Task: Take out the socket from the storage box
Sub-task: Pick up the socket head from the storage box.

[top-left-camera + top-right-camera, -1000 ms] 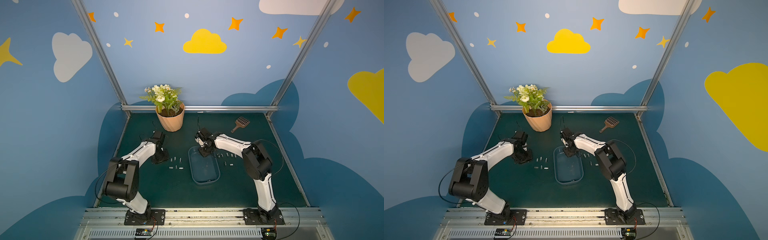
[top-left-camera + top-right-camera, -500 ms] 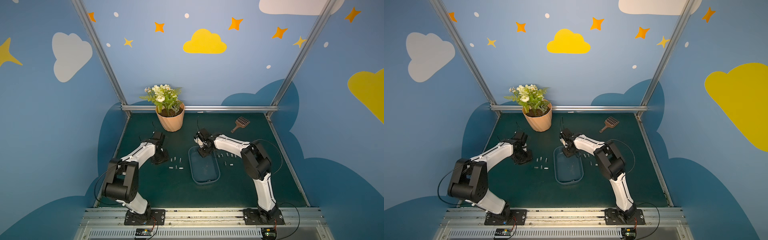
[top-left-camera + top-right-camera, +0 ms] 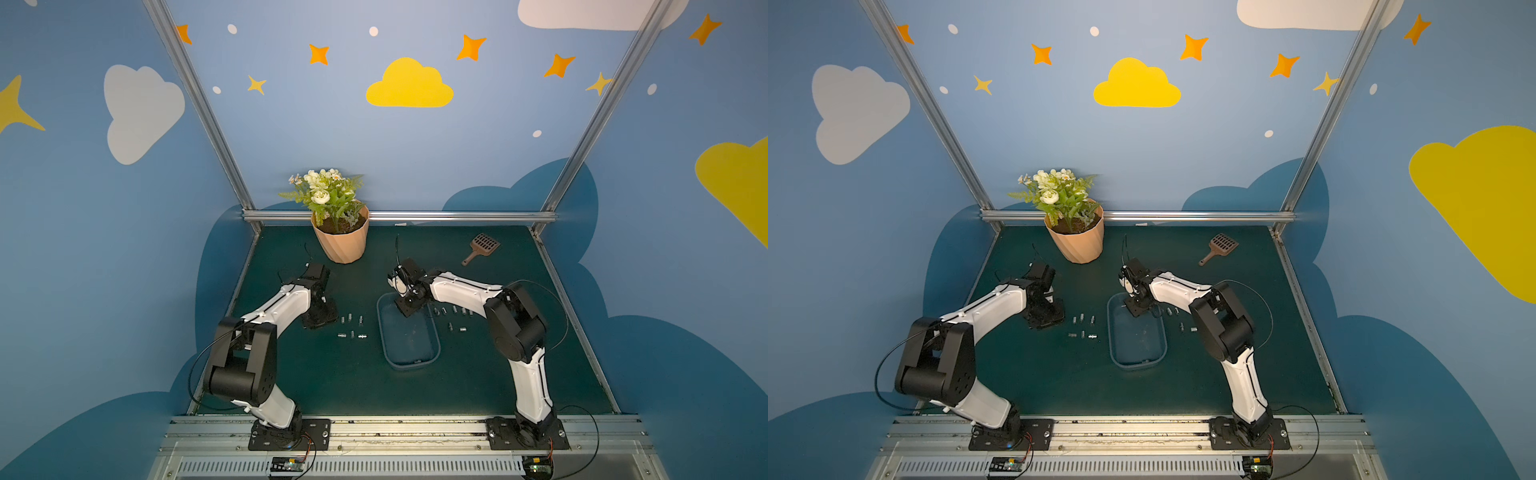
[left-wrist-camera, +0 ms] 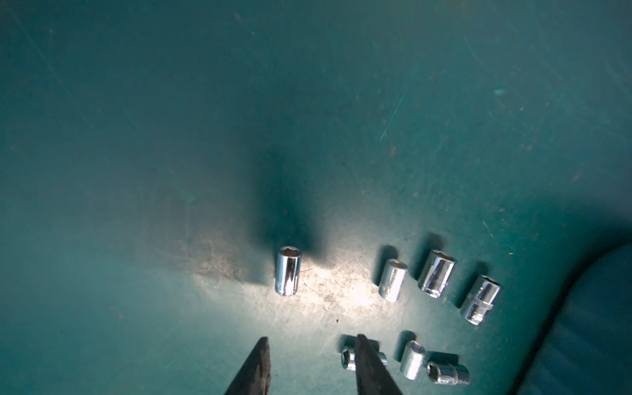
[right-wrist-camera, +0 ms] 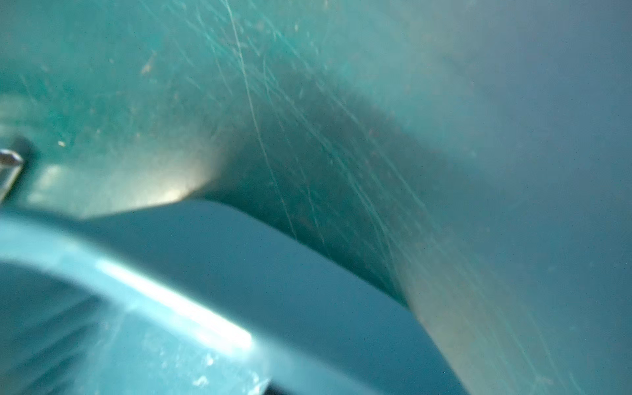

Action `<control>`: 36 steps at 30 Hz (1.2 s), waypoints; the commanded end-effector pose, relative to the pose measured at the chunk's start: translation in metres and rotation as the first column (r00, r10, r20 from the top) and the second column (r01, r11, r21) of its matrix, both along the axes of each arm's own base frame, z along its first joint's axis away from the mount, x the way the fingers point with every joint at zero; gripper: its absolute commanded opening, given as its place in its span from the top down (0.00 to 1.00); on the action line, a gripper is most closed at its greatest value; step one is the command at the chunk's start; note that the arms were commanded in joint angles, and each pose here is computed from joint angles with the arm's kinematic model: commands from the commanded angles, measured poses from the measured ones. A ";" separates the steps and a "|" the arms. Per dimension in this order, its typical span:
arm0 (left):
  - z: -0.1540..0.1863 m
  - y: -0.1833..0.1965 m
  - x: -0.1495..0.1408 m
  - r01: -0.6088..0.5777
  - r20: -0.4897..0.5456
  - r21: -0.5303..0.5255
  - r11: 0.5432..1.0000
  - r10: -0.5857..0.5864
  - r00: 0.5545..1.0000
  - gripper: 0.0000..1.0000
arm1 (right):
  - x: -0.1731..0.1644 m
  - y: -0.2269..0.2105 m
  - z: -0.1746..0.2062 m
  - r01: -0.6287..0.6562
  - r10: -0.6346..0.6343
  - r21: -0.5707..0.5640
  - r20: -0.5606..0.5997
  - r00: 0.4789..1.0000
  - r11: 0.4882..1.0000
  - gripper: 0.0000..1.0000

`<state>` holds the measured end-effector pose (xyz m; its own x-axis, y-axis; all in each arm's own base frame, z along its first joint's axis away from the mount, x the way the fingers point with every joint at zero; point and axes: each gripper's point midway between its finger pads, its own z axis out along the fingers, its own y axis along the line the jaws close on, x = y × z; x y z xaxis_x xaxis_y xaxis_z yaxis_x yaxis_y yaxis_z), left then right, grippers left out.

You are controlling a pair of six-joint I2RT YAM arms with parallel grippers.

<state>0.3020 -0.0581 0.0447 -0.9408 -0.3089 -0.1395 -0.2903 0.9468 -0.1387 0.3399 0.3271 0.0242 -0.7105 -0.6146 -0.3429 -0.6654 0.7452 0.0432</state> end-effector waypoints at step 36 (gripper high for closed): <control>0.017 -0.027 0.006 0.069 0.032 -0.022 0.997 -0.068 0.997 0.57 | -0.034 -0.195 0.054 0.466 -0.466 0.043 -0.019 0.885 0.884 0.91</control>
